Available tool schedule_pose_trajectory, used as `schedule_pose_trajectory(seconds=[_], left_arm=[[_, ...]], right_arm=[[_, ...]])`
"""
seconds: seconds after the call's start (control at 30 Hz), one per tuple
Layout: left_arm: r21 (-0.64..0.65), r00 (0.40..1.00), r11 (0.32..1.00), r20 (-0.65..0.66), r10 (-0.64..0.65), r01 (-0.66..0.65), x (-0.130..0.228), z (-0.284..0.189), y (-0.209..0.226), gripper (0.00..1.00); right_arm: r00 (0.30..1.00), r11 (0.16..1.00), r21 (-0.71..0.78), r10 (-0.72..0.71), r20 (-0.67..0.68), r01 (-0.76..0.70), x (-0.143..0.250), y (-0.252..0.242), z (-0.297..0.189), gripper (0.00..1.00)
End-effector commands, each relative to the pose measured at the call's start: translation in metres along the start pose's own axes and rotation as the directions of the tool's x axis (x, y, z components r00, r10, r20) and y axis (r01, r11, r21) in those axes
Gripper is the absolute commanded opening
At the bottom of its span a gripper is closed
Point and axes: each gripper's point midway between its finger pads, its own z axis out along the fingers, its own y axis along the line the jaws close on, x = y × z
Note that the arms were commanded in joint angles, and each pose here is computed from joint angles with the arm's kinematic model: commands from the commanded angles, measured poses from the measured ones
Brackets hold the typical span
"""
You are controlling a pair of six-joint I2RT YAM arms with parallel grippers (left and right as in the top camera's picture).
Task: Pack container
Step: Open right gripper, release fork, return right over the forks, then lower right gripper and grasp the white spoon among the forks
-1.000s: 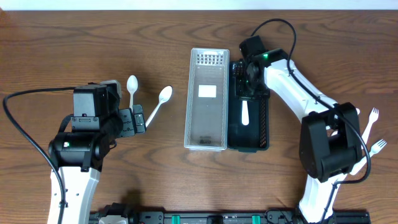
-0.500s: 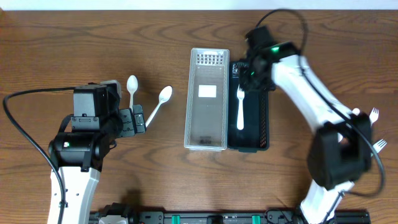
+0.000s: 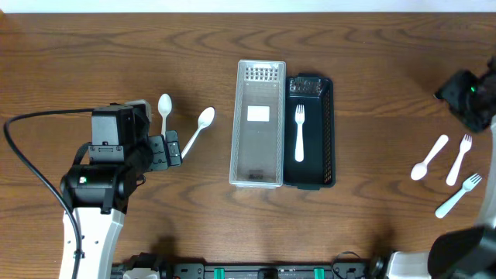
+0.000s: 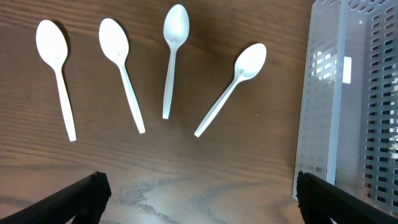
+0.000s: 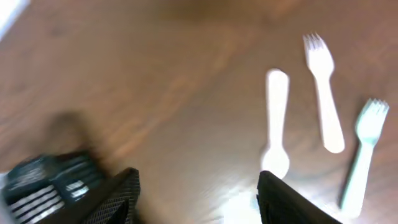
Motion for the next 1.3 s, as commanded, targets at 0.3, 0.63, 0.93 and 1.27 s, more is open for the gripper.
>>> schedule_pose_trajectory(seconds=[0.3,0.63,0.93,1.27], left_arm=[[-0.009,1.0,1.0,0.009,0.018,-0.018,-0.004,-0.003,0.001,0.98],[-0.009,1.0,1.0,0.005,0.018,-0.018,-0.003,-0.003,0.001,0.98],[-0.009,1.0,1.0,0.006,0.018,-0.018,-0.003,-0.003,0.001,0.98],[-0.009,1.0,1.0,0.006,0.018,-0.018,-0.003,-0.003,0.001,0.98]], right_arm=[[0.958,0.994,0.063,0.107,-0.267,-0.093,0.044,-0.08,0.123,0.72],[0.914,0.985,0.161,0.124,-0.385,-0.066,0.072,-0.1,0.173,0.74],[0.909,0.986,0.165,0.059,-0.414,0.011,0.079,-0.102,0.18,0.72],[0.89,0.974,0.17,-0.056,-0.453,0.147,0.096,-0.081,0.179,0.72]])
